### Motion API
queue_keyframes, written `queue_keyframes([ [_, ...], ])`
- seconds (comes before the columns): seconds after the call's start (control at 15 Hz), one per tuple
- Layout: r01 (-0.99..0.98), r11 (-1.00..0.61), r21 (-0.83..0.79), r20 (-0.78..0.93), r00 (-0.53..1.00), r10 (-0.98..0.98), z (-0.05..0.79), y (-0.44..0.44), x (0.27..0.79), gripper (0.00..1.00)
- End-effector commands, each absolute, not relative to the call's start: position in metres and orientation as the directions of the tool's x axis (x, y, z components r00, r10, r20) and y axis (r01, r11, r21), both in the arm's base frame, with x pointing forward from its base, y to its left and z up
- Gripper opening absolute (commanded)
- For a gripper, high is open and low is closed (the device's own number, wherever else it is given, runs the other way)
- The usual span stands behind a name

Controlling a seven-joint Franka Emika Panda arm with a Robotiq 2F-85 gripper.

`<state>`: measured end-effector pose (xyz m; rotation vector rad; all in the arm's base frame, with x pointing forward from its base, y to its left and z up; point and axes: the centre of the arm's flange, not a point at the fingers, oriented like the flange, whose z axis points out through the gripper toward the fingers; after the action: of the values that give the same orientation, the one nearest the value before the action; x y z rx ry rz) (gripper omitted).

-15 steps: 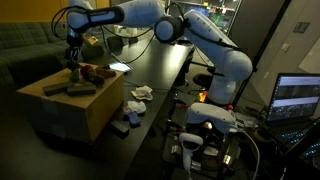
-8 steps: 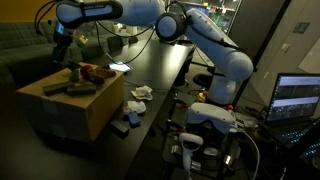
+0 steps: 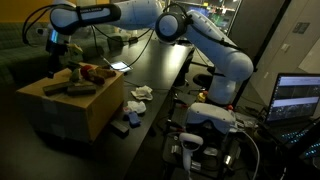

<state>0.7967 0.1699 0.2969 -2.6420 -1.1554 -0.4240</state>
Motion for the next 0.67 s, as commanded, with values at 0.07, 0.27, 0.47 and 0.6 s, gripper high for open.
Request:
queue_keyframes([
  [0.07, 0.807, -0.580, -0.112, 0.349, 0.578, 0.738, 0.282, 0.174, 0.778, 1.00],
  [0.27, 0.827, -0.552, -0.109, 0.333, 0.554, 0.763, 0.266, 0.177, 0.775, 1.00],
  [0.47, 0.836, -0.540, -0.100, 0.327, 0.540, 0.775, 0.255, 0.177, 0.772, 1.00],
  [0.6, 0.835, -0.544, -0.081, 0.332, 0.537, 0.775, 0.249, 0.177, 0.772, 1.00],
])
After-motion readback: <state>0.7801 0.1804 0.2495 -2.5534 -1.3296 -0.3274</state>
